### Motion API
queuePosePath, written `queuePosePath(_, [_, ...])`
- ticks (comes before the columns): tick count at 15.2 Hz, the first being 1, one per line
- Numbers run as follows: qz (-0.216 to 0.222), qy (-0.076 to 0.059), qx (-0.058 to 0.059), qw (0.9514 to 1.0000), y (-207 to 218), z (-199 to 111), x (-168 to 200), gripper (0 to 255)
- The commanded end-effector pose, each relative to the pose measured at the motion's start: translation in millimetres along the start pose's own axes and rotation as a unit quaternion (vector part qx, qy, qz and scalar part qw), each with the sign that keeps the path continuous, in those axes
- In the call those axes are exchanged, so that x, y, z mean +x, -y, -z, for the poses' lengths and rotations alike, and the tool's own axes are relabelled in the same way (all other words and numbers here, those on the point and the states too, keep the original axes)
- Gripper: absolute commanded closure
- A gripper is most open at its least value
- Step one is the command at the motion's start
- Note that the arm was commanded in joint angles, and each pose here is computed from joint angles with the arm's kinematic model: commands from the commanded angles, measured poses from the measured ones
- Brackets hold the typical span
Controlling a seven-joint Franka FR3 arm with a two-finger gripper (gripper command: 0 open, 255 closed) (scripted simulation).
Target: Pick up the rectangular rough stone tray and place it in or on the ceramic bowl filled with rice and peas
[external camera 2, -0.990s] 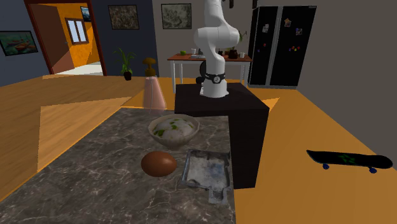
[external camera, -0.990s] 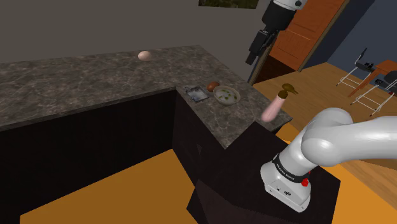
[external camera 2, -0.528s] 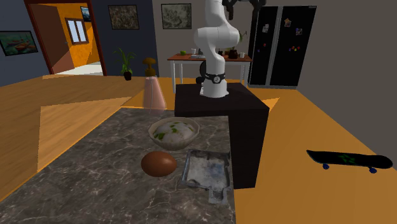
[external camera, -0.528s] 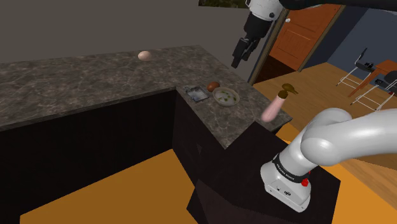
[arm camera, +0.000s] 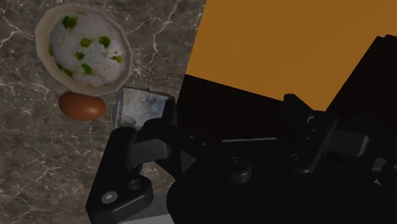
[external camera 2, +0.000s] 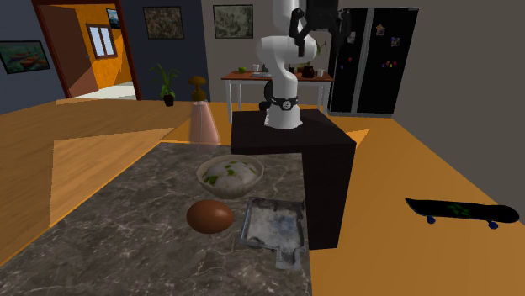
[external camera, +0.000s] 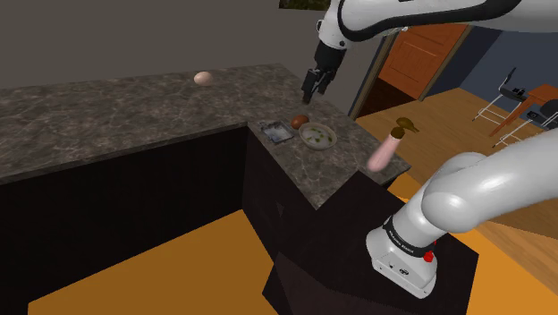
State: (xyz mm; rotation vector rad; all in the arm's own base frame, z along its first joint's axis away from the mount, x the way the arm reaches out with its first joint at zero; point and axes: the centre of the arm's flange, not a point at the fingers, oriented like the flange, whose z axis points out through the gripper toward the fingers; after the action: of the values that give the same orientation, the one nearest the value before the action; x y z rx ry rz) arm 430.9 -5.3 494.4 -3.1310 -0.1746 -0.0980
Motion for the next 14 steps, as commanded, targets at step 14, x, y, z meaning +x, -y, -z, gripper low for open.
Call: queuePosePath(14, [-0.012, 0.023, -0.001, 0.9997, -63.5, -142.3, 128.2, 0])
